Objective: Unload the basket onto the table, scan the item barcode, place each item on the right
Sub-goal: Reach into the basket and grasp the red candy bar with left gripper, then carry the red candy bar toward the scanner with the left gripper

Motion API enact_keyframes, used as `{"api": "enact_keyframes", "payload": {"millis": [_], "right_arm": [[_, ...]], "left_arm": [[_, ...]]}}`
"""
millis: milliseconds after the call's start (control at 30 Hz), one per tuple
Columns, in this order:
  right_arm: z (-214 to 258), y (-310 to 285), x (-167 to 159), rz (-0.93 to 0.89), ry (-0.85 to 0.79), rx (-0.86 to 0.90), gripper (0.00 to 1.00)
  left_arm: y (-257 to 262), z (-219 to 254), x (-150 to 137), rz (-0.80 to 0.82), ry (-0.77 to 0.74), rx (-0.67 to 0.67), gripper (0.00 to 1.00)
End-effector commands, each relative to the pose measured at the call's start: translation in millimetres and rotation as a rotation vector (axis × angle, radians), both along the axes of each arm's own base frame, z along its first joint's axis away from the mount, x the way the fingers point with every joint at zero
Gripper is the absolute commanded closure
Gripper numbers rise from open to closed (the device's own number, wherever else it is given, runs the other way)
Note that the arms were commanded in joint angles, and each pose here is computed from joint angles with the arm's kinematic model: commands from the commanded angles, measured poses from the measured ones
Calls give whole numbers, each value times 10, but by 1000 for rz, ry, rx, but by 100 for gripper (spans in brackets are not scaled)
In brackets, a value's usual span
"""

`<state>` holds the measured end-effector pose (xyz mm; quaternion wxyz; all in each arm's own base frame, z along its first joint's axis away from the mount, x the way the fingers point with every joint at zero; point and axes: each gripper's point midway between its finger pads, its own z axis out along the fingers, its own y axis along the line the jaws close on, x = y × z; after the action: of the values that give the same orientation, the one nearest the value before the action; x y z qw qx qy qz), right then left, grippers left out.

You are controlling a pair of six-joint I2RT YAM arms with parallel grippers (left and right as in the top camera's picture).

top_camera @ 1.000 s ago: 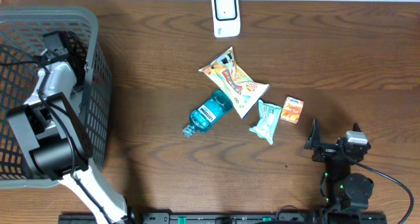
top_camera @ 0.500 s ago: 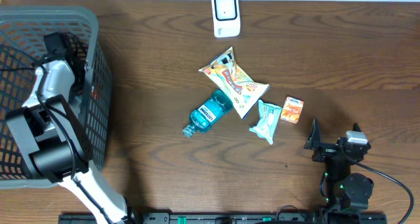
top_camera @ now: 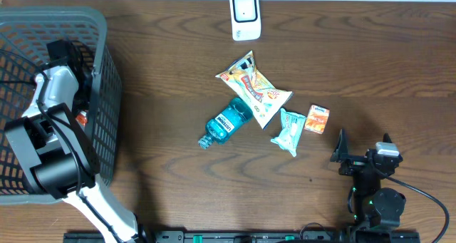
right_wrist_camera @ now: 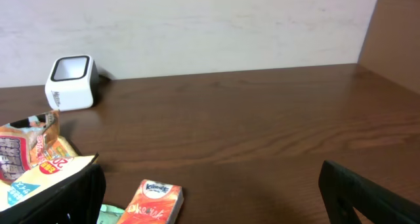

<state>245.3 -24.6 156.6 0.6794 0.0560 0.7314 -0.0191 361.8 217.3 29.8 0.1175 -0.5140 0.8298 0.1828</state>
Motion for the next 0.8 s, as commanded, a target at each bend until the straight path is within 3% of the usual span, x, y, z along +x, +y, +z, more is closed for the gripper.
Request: {"api": "enact_keyframes", "payload": {"millis": [0, 233, 467, 767], "right_arm": [[-3, 6, -1, 0, -1, 13, 1], [-3, 6, -1, 0, -1, 13, 1], [-4, 6, -1, 0, -1, 13, 1], [-3, 6, -1, 0, -1, 13, 1]], "left_arm": [[-15, -30, -130, -11, 34, -23, 93], [32, 918, -16, -33, -183, 75, 93], [-54, 1835, -122, -42, -405, 150, 93], [-892, 3255, -202, -275, -889, 125, 93]]}}
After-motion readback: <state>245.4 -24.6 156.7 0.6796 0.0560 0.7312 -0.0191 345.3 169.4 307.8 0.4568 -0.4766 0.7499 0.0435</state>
